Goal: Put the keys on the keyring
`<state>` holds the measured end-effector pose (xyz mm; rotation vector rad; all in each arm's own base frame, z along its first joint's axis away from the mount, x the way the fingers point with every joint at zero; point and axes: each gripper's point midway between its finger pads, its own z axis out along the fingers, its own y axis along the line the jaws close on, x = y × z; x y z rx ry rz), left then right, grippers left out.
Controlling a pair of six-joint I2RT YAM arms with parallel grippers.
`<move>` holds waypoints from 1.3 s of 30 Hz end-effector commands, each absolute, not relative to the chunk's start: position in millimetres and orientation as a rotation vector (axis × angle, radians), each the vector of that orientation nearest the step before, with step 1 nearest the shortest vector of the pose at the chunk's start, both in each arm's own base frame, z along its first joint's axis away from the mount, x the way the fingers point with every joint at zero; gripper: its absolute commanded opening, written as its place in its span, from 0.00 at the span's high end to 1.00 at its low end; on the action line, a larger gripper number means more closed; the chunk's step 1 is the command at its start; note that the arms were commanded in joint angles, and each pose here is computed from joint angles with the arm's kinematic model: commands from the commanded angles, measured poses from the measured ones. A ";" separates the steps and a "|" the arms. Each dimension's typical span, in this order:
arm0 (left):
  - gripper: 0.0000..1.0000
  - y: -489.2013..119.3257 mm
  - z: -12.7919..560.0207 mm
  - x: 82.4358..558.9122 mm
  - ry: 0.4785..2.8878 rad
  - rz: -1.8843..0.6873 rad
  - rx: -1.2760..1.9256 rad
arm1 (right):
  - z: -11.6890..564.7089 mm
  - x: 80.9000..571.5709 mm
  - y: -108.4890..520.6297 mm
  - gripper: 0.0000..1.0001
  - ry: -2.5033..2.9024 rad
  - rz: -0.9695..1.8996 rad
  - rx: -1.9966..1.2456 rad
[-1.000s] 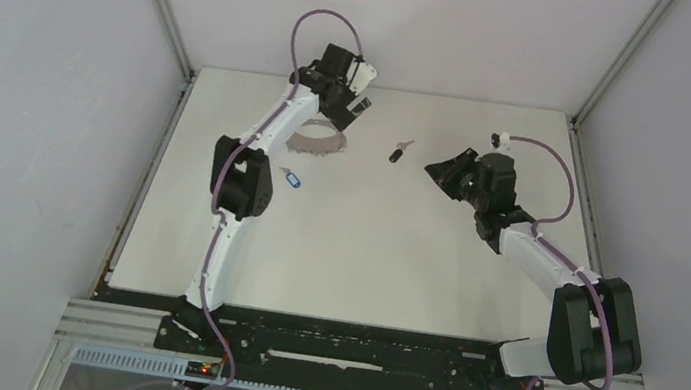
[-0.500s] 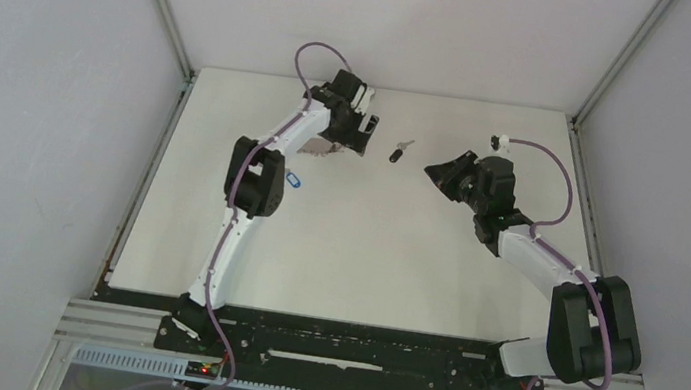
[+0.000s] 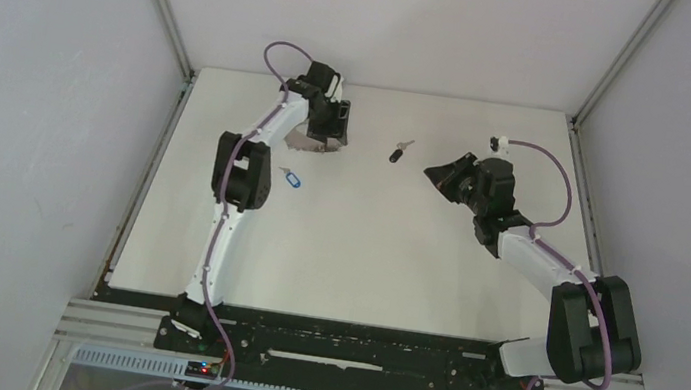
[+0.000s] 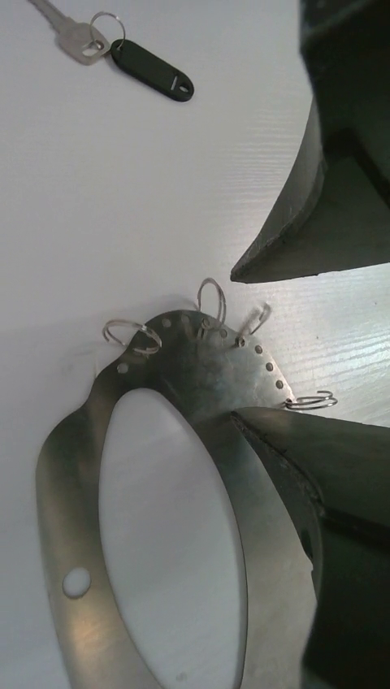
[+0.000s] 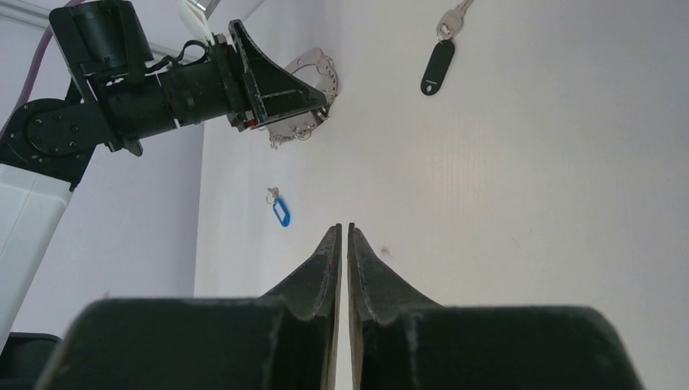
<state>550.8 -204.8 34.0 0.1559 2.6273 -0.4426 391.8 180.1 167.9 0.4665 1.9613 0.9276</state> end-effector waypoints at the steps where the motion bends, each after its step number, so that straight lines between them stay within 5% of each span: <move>1: 0.36 -217.4 65.5 544.5 2.577 -0.497 0.200 | 183.9 392.4 187.2 0.87 1.911 0.977 0.441; 15: 0.29 -165.3 61.5 586.0 2.507 -0.332 0.029 | 189.0 386.3 193.2 0.89 1.912 0.991 0.406; 27: 0.42 -172.6 36.3 556.3 2.622 -0.354 0.129 | 190.9 387.2 199.6 0.91 1.902 1.028 0.404; 39: 0.43 -175.9 24.5 513.4 2.783 -0.425 0.172 | 205.9 379.5 191.4 0.91 1.883 1.006 0.396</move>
